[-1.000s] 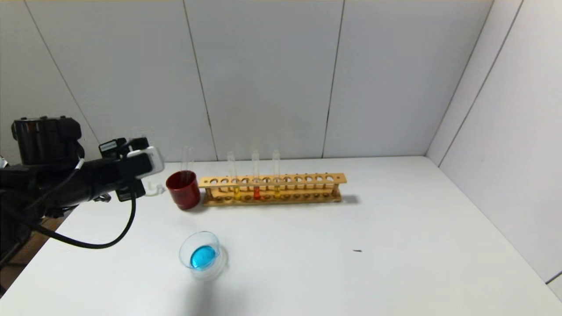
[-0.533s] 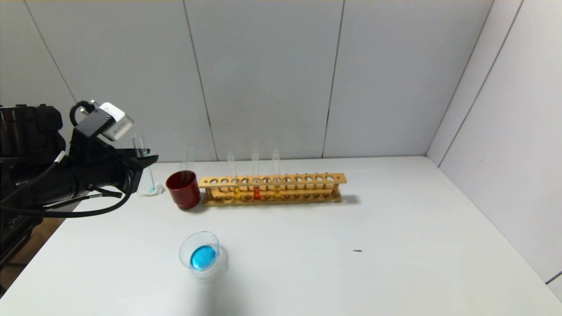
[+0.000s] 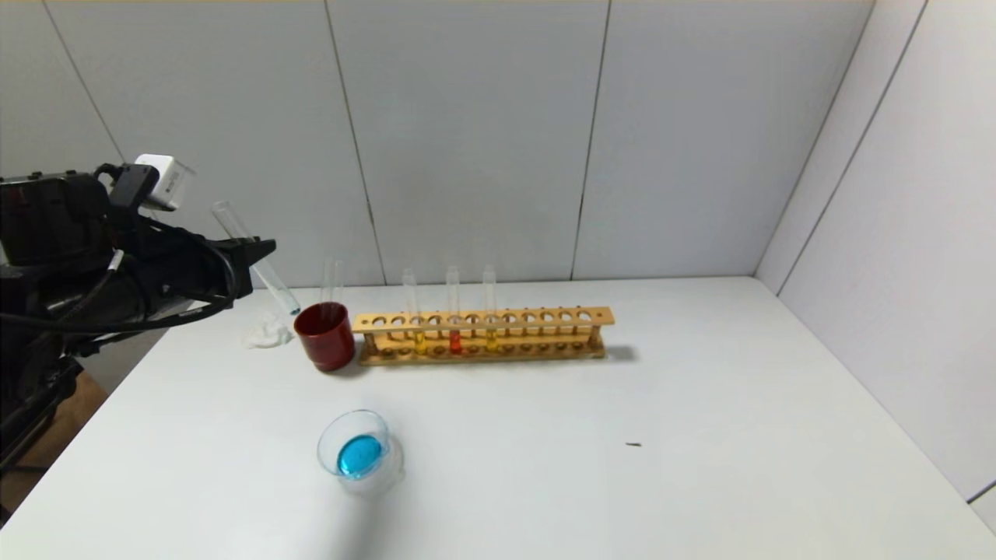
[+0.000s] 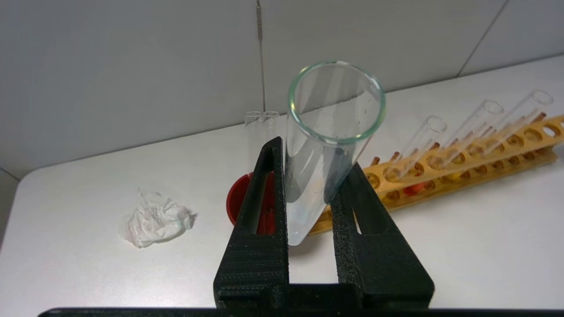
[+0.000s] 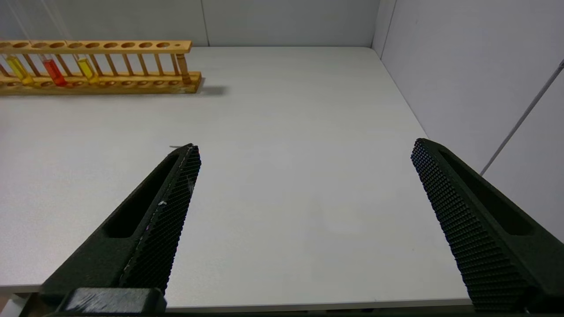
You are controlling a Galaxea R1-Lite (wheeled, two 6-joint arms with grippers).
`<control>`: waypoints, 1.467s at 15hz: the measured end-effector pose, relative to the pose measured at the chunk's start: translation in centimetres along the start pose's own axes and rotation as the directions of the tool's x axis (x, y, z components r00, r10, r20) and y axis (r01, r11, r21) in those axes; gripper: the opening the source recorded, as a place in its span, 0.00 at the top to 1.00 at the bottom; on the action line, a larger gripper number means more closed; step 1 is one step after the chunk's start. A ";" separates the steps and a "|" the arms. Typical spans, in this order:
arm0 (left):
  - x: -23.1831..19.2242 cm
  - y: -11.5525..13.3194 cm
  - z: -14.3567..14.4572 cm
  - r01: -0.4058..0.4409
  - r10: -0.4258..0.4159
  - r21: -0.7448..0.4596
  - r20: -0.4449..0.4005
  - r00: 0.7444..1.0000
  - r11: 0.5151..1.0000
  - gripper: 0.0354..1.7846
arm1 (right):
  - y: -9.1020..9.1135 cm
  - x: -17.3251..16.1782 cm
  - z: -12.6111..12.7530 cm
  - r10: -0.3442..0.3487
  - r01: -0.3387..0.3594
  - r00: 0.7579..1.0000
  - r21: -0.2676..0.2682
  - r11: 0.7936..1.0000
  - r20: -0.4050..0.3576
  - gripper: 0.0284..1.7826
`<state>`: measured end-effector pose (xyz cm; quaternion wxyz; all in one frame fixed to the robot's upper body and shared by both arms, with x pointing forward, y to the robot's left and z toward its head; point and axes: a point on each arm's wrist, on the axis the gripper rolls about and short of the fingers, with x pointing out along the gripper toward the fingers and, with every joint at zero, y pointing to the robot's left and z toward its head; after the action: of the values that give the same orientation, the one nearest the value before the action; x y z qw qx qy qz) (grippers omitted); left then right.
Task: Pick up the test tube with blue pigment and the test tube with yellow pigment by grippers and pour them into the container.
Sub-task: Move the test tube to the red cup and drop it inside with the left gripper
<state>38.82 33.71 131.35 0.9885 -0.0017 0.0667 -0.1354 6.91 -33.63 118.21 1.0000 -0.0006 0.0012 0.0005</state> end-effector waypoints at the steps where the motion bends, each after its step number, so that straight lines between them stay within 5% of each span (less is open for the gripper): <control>1: 0.6 0.5 -0.1 -0.008 0.008 -0.019 -0.002 1.000 1.000 0.83 | 0.0 0.0 0.0 0.000 0.000 1.000 0.000 1.000 0.000 0.02; 9: 5.9 3.8 -1.7 -0.059 0.056 -0.056 -0.042 0.998 0.997 0.83 | 0.0 0.0 0.0 0.000 0.000 1.000 0.000 1.000 0.000 0.02; 22: 9.2 5.0 -5.1 -0.061 0.048 -0.105 -0.117 0.992 0.993 0.83 | 0.0 0.0 0.0 0.000 0.000 1.000 0.000 1.000 0.000 0.02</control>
<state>48.26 36.17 125.03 0.9849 -0.0460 0.1303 -0.1044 6.91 -33.63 118.21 1.0000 -0.0006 0.0012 0.0003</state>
